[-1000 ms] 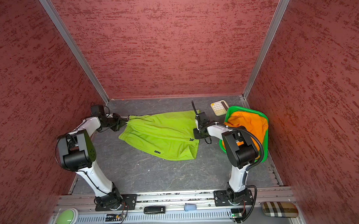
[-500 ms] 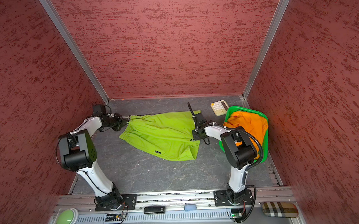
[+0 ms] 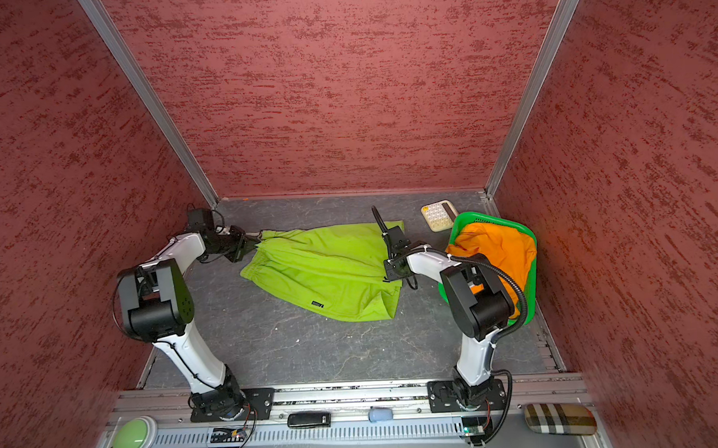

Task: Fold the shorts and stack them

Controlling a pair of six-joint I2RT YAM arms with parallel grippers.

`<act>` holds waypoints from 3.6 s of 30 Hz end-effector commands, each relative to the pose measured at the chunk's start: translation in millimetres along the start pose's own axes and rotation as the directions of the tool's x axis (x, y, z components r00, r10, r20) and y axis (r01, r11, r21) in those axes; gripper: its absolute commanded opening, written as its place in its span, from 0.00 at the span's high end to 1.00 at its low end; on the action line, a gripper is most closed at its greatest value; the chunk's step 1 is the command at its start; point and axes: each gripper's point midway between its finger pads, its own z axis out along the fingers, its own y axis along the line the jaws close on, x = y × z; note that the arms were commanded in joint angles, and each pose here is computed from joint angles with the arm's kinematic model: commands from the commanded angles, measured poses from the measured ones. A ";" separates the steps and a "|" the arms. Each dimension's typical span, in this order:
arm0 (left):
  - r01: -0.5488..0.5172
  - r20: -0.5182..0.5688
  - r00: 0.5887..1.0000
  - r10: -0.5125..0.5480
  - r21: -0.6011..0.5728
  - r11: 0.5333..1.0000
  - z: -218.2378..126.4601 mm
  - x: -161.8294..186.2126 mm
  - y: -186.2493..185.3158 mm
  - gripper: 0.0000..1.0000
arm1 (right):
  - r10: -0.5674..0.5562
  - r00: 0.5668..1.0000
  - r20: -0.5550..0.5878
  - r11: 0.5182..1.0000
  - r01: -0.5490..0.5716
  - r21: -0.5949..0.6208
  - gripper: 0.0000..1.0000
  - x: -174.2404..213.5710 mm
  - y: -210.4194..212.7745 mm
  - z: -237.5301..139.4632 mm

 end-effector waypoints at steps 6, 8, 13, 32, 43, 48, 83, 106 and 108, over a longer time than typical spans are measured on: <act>-0.043 0.038 0.998 0.042 0.039 0.998 -15.3 -9.8 -23.2 1.00 | 0.026 0.980 0.196 1.000 -0.026 -0.005 1.00 -65.9 -0.1 -69.3; -0.039 0.054 0.998 0.036 0.052 0.998 -22.0 -16.2 -29.1 1.00 | 0.026 0.972 0.235 1.000 -0.024 -0.008 1.00 -81.0 0.3 -84.3; -0.044 0.113 0.993 0.030 0.121 0.992 -46.6 -35.7 -64.1 1.00 | 0.084 0.920 0.384 0.996 -0.067 -0.057 1.00 -137.1 -8.0 -141.5; -0.040 0.155 0.988 0.014 0.164 0.986 -64.4 -43.9 -77.8 1.00 | 0.192 0.955 0.228 0.964 -0.140 -0.225 1.00 -103.7 -20.1 -94.6; 0.020 0.039 0.999 -0.022 0.053 0.998 -11.9 1.6 1.6 1.00 | 0.251 0.967 0.030 0.941 -0.237 -0.241 0.82 -18.9 -9.2 -33.4; 0.014 0.021 1.000 -0.015 0.038 0.999 -3.0 9.6 7.0 1.00 | 0.280 0.960 0.004 0.928 -0.270 -0.255 0.62 -6.1 -6.6 -32.1; -0.011 -0.009 1.000 0.011 0.027 1.000 11.6 20.2 2.7 1.00 | 0.321 0.944 -0.083 0.902 -0.331 -0.277 0.86 35.0 7.3 -9.7; 0.016 0.111 0.993 -0.029 0.122 0.992 -47.3 -29.0 -25.4 1.00 | 0.337 0.889 0.309 0.927 -0.258 -0.271 1.00 -78.9 -28.3 -149.1; 0.018 0.126 0.991 -0.038 0.156 0.988 -56.8 -36.1 -39.0 1.00 | 0.360 0.857 0.369 0.922 -0.267 -0.280 1.00 -96.4 -39.9 -169.4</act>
